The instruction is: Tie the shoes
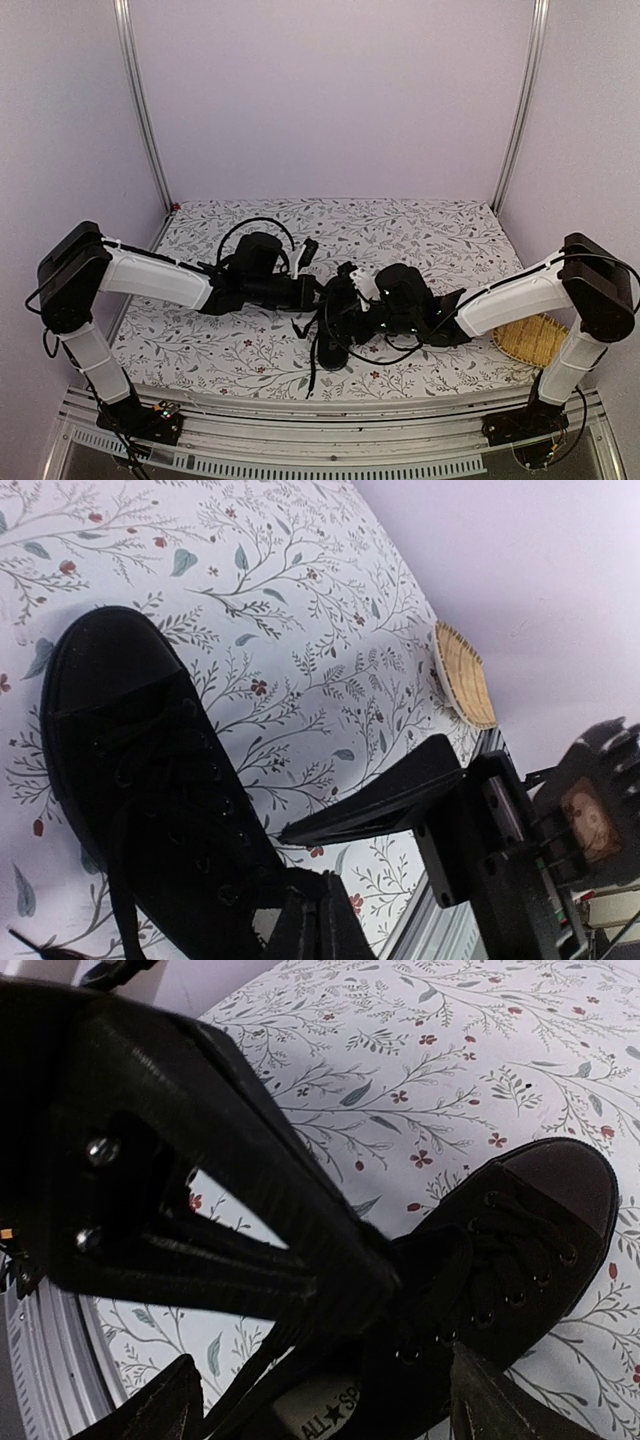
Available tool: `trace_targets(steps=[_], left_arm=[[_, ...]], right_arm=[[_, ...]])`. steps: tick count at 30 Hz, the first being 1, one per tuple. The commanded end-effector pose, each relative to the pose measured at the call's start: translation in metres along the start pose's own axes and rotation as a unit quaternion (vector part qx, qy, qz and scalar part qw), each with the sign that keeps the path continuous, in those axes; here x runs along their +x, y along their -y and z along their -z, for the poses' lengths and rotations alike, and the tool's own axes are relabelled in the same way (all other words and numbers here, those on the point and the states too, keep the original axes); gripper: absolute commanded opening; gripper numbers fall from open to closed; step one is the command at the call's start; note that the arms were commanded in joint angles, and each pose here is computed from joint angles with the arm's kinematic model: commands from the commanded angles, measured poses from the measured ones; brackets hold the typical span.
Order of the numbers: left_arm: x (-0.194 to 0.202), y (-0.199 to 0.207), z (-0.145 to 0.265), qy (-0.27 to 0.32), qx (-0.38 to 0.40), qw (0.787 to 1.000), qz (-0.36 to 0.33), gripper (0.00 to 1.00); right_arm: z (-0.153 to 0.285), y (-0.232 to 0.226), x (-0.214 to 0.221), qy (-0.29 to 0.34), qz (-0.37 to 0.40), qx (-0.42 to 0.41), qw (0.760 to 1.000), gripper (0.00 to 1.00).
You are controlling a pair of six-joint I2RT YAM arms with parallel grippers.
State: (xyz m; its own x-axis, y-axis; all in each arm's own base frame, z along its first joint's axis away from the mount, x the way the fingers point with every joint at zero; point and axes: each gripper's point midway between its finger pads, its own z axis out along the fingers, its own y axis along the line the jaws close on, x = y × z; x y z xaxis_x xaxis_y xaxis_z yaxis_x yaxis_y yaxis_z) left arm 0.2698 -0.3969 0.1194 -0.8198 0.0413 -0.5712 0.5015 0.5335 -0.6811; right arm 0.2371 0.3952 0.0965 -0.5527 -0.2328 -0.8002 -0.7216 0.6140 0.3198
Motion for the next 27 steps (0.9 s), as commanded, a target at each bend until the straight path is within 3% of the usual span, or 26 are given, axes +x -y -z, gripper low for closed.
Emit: trace_targets(steps=[1, 7, 16, 19, 25, 27], left_arm=[[-0.013, 0.007, -0.001, 0.007, 0.016, 1.000, 0.007, 0.00], [-0.012, 0.006, -0.001, 0.004, 0.015, 1.000, 0.009, 0.00], [-0.011, 0.005, -0.001, 0.002, 0.016, 1.000, 0.012, 0.00], [-0.010, 0.005, -0.002, 0.001, 0.017, 1.000, 0.011, 0.00], [-0.008, 0.004, -0.003, -0.005, 0.015, 1.000, 0.004, 0.00], [-0.009, 0.003, -0.003, -0.004, 0.012, 1.000, -0.003, 0.00]], right_arm=[[-0.014, 0.008, -0.024, 0.042, 0.014, 0.058, 0.997, 0.85], [-0.020, 0.013, -0.029, 0.051, 0.007, 0.079, 0.996, 0.79], [-0.023, 0.014, -0.035, 0.064, 0.008, 0.084, 0.994, 0.41], [-0.024, 0.016, -0.035, 0.066, 0.006, 0.088, 0.994, 0.33], [-0.025, 0.015, -0.037, 0.071, 0.006, 0.087, 0.994, 0.05], [-0.025, 0.017, -0.037, 0.071, 0.005, 0.092, 0.993, 0.03]])
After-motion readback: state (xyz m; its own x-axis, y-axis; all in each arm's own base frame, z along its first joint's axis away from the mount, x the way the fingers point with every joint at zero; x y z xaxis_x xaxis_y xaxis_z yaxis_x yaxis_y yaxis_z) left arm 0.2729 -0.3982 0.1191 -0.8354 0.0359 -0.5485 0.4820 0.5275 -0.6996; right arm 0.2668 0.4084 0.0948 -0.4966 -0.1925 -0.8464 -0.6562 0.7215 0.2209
